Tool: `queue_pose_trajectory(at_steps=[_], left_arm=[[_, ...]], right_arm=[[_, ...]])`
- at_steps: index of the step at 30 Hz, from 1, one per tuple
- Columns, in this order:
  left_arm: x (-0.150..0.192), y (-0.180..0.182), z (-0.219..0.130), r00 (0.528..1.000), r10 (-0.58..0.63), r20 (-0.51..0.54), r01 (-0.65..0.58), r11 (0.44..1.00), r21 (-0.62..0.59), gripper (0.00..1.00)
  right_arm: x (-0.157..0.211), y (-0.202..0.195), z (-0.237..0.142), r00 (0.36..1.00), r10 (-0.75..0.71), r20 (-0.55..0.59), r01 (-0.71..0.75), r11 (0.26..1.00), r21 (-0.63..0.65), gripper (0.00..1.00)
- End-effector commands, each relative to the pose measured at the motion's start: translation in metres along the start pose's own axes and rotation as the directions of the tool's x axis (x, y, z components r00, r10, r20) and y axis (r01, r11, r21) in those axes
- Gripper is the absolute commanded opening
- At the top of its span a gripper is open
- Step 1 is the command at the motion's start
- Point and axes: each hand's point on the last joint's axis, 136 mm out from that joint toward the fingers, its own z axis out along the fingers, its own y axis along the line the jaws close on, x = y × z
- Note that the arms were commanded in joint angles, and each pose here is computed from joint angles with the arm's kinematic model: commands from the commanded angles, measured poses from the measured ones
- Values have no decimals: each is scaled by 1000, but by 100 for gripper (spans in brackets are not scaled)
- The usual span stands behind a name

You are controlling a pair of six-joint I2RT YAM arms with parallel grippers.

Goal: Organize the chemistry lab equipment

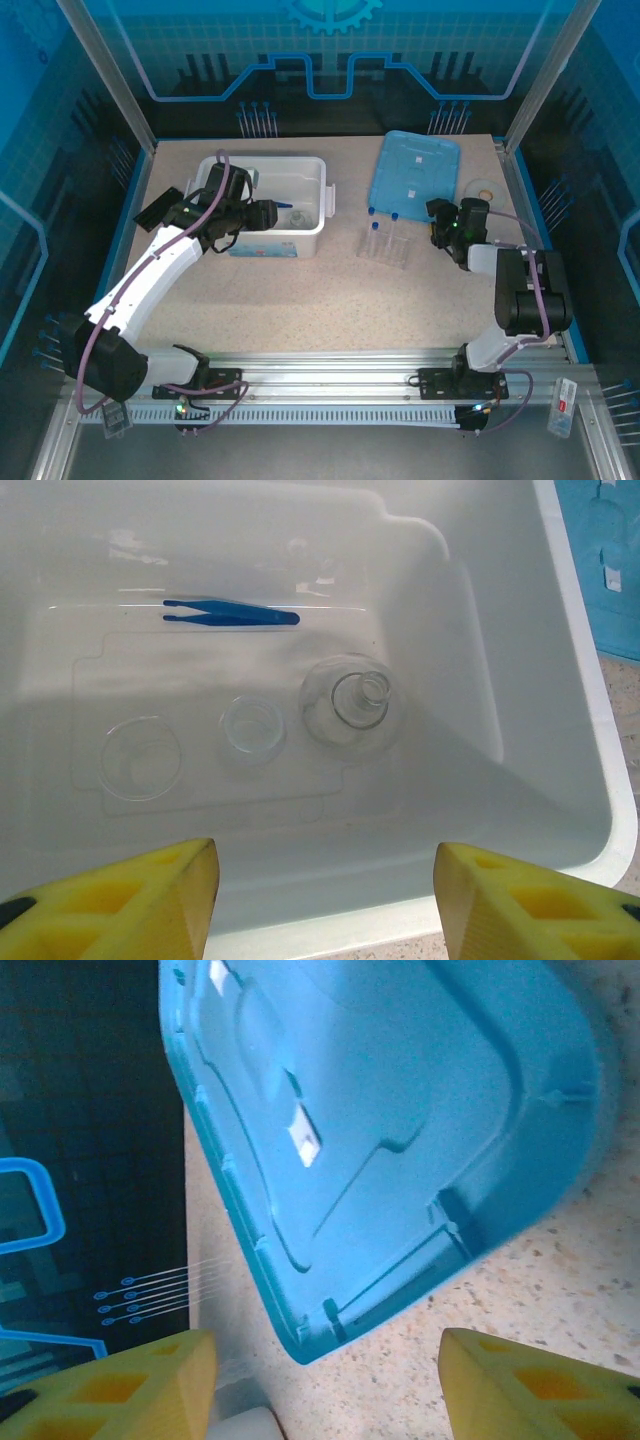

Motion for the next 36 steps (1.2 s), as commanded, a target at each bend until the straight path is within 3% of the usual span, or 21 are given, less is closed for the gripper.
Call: queue_pose_trajectory(at_steps=[1,11,27,31,36], left_arm=[[2,-2,-4,1000,19,5,-19,1000,8,60],[3,-1,-6,1000,18,6,-18,1000,5,60],[4,0,-8,1000,19,6,-19,1000,5,60],[5,0,-7,1000,20,3,-20,1000,4,60],[5,0,-7,1000,18,6,-18,1000,7,60]], right_arm=[[2,-6,9,1000,-8,-9,8,1000,29,62],[-2,-16,23,1000,14,-19,-13,999,50,62],[-62,-8,31,998,26,61,-29,999,37,62],[-58,2,29,999,1,45,-1,1000,5,62],[-28,8,17,999,-29,16,29,1000,0,64]])
